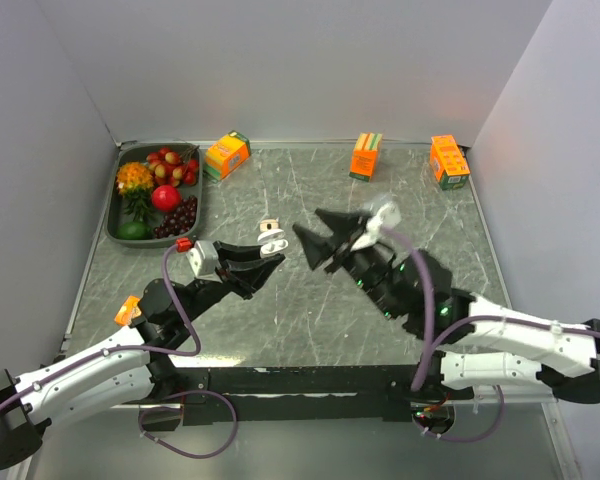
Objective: Insert the wireless bluetooth earbuds into the charging case
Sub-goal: Place the earbud in the charging case, then close the charging case.
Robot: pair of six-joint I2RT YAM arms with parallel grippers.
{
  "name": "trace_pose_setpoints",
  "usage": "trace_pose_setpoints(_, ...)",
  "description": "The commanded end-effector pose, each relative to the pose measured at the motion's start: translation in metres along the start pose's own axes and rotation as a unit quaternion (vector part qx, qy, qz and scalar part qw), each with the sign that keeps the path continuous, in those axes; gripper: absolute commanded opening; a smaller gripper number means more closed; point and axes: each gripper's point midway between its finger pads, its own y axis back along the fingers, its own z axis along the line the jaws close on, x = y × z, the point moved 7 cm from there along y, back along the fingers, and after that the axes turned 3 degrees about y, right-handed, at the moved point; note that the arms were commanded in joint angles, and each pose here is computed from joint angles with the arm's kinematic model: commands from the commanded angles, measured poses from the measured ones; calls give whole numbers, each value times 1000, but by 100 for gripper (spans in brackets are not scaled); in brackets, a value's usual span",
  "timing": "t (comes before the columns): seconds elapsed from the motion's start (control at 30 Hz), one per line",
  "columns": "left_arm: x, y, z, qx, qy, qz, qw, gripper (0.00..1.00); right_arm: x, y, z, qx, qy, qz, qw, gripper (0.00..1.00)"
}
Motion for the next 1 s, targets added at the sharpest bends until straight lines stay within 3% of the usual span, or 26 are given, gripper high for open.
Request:
trace_pose_setpoints(0.0,-3,2,-2,7,-13,-5,1000,1,-44,-8,-20,41,-42,82,995,57)
trace_pose_setpoints(0.07,1,2,-1,10,-16,6,1000,1,-45,-19,-23,28,-24,157,987,55)
trace_pose_setpoints(0.17,11,3,4,-4,-25,37,999,1,-42,-30,-19,2,-15,232,973,42)
trace_pose_setpoints(0.23,18,5,7,-7,-39,55,998,1,-47,-37,-18,-10,-28,262,965,22)
trace_pose_setpoints(0.3,22,6,9,-8,-54,64,996,1,-20,-45,-16,-28,-27,335,942,2)
trace_pose_setpoints(0.33,23,7,10,-10,-58,70,996,1,-14,-52,-14,-31,-29,352,935,0)
trace_pose_setpoints(0.57,21,7,8,13,-88,85,992,1,24,-59,1,-75,-53,416,905,0)
trace_pose_setpoints(0.97,23,10,6,15,-85,85,993,1,51,-56,8,-82,-78,441,891,0)
